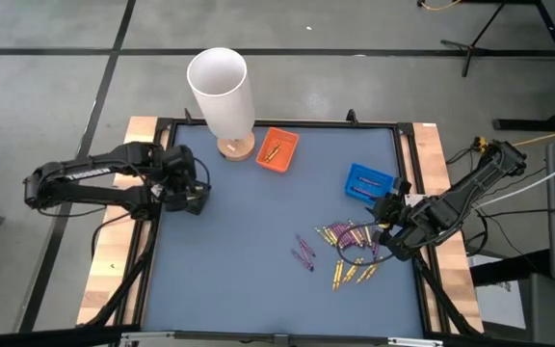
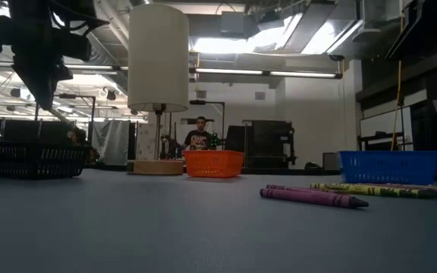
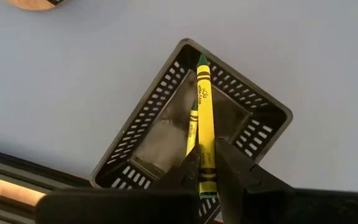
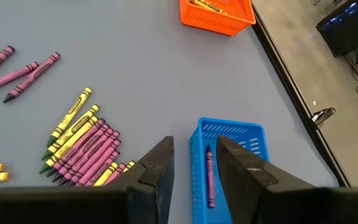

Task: Sort crayons
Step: Put the green crayon into the black basket

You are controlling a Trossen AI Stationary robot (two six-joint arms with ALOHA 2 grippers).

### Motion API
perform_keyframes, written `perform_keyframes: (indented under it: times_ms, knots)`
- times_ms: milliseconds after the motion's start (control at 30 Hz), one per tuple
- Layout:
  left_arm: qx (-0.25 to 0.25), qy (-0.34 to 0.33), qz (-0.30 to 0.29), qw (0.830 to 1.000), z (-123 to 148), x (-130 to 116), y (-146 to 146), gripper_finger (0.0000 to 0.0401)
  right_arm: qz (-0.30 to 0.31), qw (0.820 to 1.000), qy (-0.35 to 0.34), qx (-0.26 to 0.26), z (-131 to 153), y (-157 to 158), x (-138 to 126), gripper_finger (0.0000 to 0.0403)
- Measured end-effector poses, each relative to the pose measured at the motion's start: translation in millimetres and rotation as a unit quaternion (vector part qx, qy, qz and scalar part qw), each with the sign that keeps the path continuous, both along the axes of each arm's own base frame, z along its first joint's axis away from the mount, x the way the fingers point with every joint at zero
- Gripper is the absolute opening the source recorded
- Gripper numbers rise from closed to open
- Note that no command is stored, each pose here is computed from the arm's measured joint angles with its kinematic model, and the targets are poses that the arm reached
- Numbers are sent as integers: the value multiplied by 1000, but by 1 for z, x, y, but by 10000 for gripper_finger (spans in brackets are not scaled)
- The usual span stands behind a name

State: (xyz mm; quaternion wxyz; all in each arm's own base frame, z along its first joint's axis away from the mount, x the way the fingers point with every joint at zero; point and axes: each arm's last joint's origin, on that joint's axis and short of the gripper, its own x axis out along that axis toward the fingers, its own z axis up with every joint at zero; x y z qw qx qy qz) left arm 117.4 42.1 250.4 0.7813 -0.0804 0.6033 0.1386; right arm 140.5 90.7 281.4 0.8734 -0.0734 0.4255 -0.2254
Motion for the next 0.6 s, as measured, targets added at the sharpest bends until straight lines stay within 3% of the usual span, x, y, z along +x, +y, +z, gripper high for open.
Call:
perform_keyframes:
  times_ms: [600]
  knots:
    - [17,33,18,999,-5,6,4,60,0,1000,0,0,0,0,0,119]
